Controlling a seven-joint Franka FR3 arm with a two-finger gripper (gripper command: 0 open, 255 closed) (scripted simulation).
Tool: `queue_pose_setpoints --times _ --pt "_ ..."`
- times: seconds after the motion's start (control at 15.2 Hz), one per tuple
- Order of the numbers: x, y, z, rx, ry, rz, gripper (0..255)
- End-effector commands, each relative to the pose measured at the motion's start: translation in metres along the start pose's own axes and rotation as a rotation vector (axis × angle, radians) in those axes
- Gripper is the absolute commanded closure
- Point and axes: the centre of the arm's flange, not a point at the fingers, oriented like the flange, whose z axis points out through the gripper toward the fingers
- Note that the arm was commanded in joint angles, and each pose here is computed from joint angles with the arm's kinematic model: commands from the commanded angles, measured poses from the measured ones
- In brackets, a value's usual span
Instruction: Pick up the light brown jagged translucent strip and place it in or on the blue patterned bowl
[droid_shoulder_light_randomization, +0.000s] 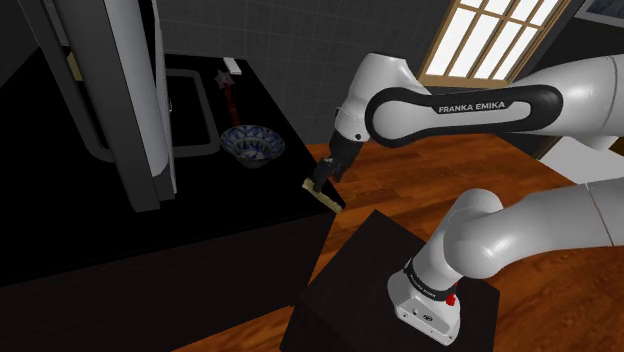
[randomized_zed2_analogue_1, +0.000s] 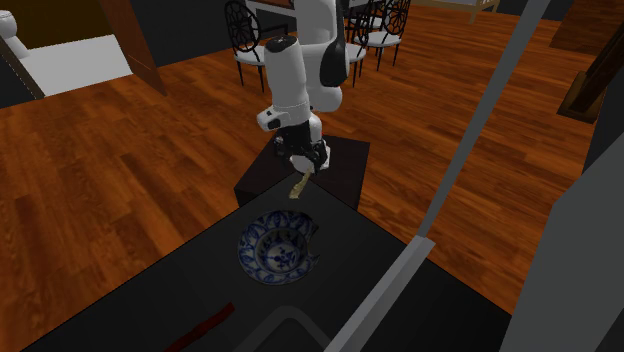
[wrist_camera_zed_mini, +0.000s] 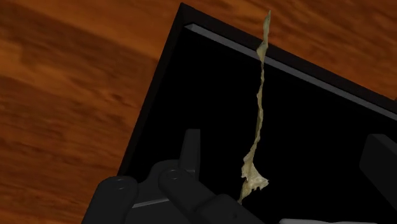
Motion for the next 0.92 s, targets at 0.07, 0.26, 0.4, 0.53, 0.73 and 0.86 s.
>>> queue_pose_setpoints --times 0.07,0.26,0.4,0.53,0.73,0.86 --pt "0.001 -0.001 0.017 0.003 0.001 0.002 0" --pt "0.001 -0.001 0.033 0.003 0.001 0.002 0" --pt "0.001 -0.001 0.041 0.003 0.001 0.002 0" --pt "0.001 -0.001 0.041 0.003 0.001 0.002 0" --pt "0.001 -0.001 0.041 0.003 0.001 0.002 0" --pt "0.001 -0.001 0.041 0.003 0.001 0.002 0"
